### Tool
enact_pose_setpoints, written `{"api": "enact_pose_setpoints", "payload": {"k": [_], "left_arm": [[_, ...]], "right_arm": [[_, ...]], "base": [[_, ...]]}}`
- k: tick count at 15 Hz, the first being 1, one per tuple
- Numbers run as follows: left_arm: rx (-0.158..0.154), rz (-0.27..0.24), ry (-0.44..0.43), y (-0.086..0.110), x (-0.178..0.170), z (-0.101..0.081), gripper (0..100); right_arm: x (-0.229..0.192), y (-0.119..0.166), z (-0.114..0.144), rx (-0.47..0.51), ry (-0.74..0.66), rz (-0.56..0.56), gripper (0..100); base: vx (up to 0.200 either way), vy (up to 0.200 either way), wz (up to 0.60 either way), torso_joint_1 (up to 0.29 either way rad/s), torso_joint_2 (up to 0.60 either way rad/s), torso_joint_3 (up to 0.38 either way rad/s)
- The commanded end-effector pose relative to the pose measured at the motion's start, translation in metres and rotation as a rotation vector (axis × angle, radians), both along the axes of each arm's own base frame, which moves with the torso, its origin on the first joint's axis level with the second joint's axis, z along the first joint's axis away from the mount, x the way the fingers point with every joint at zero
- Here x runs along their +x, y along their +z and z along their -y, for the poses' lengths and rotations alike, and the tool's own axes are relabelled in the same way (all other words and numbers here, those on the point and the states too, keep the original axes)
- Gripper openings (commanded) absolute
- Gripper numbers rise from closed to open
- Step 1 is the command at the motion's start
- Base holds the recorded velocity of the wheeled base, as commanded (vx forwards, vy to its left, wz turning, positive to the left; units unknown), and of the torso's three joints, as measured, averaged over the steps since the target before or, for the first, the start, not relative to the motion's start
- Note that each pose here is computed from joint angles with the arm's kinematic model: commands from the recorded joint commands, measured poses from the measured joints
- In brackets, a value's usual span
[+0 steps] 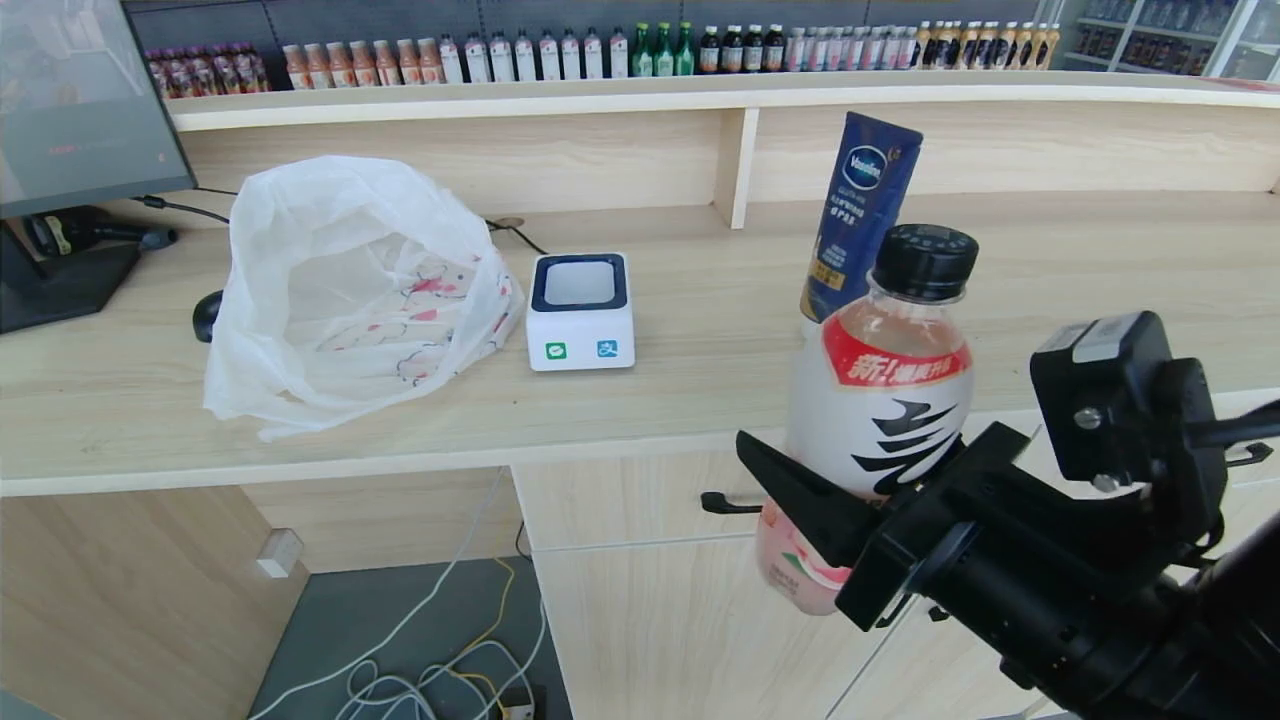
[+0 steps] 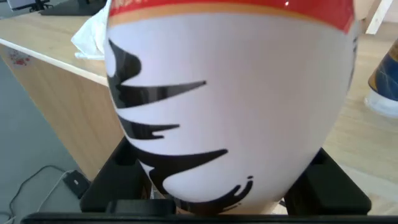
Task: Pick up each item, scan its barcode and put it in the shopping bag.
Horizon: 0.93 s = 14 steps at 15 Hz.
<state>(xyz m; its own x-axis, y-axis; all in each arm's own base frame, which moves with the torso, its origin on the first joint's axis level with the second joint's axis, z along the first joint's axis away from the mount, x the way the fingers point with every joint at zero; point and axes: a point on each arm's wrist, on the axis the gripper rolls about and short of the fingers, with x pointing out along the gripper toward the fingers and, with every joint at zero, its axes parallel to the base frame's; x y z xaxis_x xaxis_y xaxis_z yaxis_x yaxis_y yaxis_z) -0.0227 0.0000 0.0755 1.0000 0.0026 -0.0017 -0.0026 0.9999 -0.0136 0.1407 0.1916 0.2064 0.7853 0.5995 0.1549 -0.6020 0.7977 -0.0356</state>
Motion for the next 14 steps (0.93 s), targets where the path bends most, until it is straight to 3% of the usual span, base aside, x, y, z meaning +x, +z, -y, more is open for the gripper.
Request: {"api": "enact_pose_setpoints", "payload": {"k": [1,6,7,9,12,14], "left_arm": [[0.000,-0.001,0.001,0.000,0.000,0.000,100],[0.000,0.000,0.001,0.000,0.000,0.000,100],[0.000,0.000,0.001,0.000,0.000,0.000,100],[0.000,0.000,0.001,0.000,0.000,0.000,100],[-0.002,0.000,0.001,0.000,0.000,0.000,100],[-0.003,0.000,0.001,0.000,0.000,0.000,100]], "right_arm": [[0.007,0.003,-0.003,0.022,-0.012,-0.005,0],[0.054,0.052,-0.001,0.204,-0.158,0.090,0],[0.064,0.055,0.005,0.214,-0.182,0.100,0],[0.070,0.060,0.012,0.194,-0.064,0.160,0],[0.090,0.068,0.037,0.221,-0.185,0.200,0],[0.090,0.068,0.039,0.230,-0.192,0.207,0]], "base": [[0.000,0.000,0.00,0.000,0.00,0.000],[0.000,0.000,0.00,0.000,0.00,0.000],[0.000,0.000,0.00,0.000,0.00,0.000],[0.000,0.000,0.00,0.000,0.00,0.000],[0.000,0.000,0.00,0.000,0.00,0.000],[0.000,0.000,0.00,0.000,0.00,0.000]]}}
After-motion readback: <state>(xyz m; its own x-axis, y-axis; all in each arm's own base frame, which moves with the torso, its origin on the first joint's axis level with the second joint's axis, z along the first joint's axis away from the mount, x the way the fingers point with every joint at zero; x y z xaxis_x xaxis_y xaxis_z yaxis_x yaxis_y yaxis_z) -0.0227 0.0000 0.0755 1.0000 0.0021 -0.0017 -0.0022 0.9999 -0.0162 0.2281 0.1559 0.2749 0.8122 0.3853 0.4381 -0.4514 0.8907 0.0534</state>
